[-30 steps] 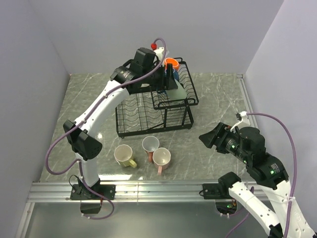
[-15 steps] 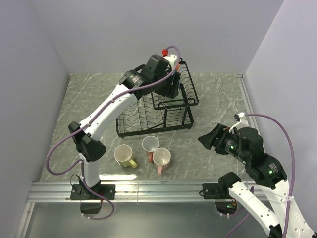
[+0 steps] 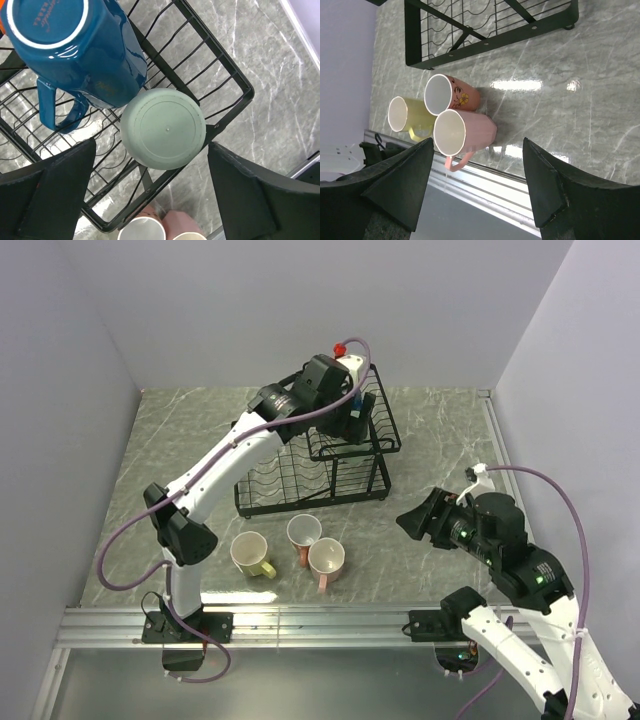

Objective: Load the cups into the dish rack

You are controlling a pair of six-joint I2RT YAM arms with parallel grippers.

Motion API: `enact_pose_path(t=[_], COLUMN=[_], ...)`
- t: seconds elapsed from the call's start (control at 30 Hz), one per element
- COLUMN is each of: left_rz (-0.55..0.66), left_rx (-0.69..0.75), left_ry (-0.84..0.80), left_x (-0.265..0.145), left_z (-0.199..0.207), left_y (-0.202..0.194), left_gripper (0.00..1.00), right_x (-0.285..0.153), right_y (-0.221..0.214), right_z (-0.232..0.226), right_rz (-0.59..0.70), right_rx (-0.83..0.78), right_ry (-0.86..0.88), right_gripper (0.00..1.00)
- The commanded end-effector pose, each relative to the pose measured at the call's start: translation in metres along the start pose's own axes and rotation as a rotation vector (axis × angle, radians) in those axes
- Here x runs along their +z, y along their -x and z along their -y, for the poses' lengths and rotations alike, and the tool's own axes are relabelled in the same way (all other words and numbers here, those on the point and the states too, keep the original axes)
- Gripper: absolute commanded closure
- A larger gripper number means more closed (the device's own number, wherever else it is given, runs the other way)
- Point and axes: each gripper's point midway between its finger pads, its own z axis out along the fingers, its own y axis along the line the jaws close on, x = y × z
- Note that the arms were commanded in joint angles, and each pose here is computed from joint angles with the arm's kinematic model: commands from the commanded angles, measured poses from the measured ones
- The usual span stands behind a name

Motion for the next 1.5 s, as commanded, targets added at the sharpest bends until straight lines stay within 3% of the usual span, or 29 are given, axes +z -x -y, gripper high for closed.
enact_pose_path(t=[0.0, 0.2, 0.33, 0.5, 0.53, 0.57, 0.7, 0.93, 1.2, 1.47], left_rz=[0.129, 0.188, 0.284, 0.329, 0.372, 0.361, 0.422, 0.356, 0.369, 0.357], left_rx=[-0.014, -0.055, -0.095, -0.184, -0.206, -0.243, -0.363, -0.442, -0.485, -0.508], left_ry=[-0.03, -0.041, -0.046, 0.008, -0.008, -0.013, -0.056, -0.063, -0.066, -0.058], left_x=[-0.044, -0.07, -0.112, -0.137, -0.158, -0.151, -0.181, -0.183, -0.198, -0.209], left_z=[0.007, 0.008, 0.004, -0.022, -0.026, -0.03, -0.052, -0.058, -0.058, -0.06], left_y=[0.036, 0.048, 0.061, 0.041, 0.043, 0.031, 0.014, -0.024, -0.03, -0.044], left_gripper=[0.01, 0.01, 0.01, 0.01, 0.01, 0.01, 0.01, 0.01, 0.01, 0.02], right_x=[0.007, 0.012, 0.02, 0.04, 0.043, 0.049, 0.064, 0.087, 0.111, 0.132], right_y=[0.006, 0.003, -0.005, -0.031, -0.035, -0.046, -0.061, -0.083, -0.105, -0.123], right_z=[-0.006, -0.011, -0.019, -0.026, -0.028, -0.029, -0.041, -0.049, -0.042, -0.035], right_rz=[0.015, -0.008, -0.068, -0.226, -0.25, -0.302, -0.35, -0.422, -0.44, -0.436], right_rx=[-0.029, -0.057, -0.085, -0.139, -0.15, -0.168, -0.203, -0.269, -0.305, -0.334], right_ry=[0.029, 0.061, 0.109, 0.161, 0.163, 0.16, 0.172, 0.131, 0.051, -0.029], right_gripper=[0.22, 0.22, 0.22, 0.22, 0.22, 0.22, 0.22, 0.22, 0.22, 0.3])
